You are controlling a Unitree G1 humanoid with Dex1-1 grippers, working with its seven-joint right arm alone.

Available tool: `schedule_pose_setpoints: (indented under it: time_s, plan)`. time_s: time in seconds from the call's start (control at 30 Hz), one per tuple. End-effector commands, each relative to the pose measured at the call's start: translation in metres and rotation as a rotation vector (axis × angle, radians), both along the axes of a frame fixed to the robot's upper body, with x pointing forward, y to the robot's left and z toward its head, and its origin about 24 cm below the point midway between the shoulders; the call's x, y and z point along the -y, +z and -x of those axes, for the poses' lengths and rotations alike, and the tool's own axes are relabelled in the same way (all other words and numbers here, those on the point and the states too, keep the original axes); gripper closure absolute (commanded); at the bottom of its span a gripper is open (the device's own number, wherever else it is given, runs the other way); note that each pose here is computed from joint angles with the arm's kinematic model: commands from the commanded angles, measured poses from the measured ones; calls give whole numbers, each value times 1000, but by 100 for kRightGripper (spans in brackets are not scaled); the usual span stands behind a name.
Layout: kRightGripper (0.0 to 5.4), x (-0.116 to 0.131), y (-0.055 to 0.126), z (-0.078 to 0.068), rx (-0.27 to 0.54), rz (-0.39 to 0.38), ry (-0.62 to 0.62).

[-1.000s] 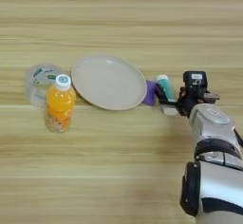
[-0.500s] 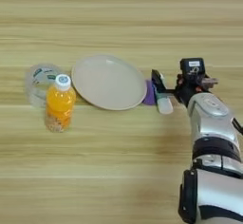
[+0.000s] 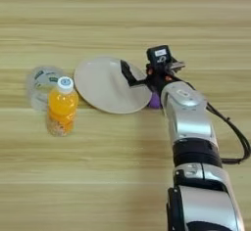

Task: Move the objects on the table

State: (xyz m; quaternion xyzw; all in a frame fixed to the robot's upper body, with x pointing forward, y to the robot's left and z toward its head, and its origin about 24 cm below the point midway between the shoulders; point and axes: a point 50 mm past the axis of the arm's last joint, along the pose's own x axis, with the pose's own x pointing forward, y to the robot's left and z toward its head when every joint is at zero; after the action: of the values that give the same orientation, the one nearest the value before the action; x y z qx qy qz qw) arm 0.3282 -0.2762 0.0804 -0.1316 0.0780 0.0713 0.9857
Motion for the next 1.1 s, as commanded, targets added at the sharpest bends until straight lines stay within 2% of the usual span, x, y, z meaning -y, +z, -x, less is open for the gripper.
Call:
schedule_pose_setpoints:
  time_s: [0.03,0.27,0.53,0.67,0.77,1.1]
  plan:
    - [6,-16,34,-18,109,35,55]
    - [6,-47,16,-24,52,35,157]
    - [6,-58,-8,-27,-52,19,189]
    - [6,-56,-17,-27,-83,15,174]
    - [6,-52,-23,-24,-105,22,164]
    - [6,-55,-35,1,-136,69,235]
